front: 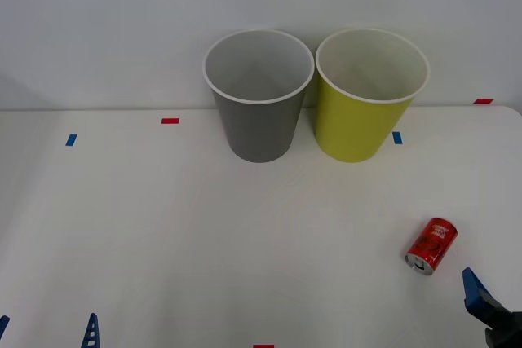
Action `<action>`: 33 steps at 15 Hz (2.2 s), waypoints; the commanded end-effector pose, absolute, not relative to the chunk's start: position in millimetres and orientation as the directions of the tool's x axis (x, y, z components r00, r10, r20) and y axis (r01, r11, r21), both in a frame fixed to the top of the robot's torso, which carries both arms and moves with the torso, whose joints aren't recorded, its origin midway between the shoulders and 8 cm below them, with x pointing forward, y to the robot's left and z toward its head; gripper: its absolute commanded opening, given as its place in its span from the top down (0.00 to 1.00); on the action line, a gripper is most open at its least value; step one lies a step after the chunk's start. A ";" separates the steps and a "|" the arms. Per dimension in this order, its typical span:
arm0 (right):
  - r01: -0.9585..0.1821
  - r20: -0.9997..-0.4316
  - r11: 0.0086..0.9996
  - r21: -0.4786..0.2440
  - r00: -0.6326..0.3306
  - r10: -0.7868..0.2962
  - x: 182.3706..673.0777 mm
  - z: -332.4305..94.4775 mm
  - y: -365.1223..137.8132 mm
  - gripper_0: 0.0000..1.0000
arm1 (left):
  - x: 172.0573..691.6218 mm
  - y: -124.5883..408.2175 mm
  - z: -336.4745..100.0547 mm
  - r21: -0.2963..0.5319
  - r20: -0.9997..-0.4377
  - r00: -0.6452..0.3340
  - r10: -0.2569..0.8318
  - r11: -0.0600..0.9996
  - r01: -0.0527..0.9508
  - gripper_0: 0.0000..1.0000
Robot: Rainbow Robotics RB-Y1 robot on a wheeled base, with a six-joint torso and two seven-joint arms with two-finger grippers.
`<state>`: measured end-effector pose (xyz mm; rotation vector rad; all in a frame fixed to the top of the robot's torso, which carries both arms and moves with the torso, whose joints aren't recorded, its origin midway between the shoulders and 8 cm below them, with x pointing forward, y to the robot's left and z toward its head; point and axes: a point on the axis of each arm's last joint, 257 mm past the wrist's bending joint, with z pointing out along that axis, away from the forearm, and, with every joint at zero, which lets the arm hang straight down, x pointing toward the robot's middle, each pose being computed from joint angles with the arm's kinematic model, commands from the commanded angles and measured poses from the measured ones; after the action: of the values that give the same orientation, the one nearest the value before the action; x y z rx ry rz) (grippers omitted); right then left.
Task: Put cans in the gray bin and PET bottles in the light green bin.
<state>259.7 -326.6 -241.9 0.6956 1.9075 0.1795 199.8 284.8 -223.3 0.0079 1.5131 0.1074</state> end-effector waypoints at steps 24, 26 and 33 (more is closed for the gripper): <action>0.505 -0.541 0.774 0.382 -0.557 0.630 336.5 -229.0 -310.5 0.00 | 199.8 284.8 -223.3 0.072 -0.996 0.054 0.076 0.995 -0.066 0.00; 0.471 -0.570 0.816 0.336 -0.588 0.574 347.5 -228.6 -322.7 0.00 | 199.8 284.8 -223.3 0.072 -0.996 0.054 0.076 0.995 -0.066 0.00; 0.461 -0.495 0.830 0.312 -0.667 0.557 356.1 -243.7 -337.4 0.00 | 199.8 284.8 -223.3 0.072 -0.996 0.054 0.076 0.995 -0.066 0.00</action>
<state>357.7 -338.4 -239.0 0.7299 2.3889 0.2079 199.8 284.8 -223.3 0.0078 1.5130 0.1074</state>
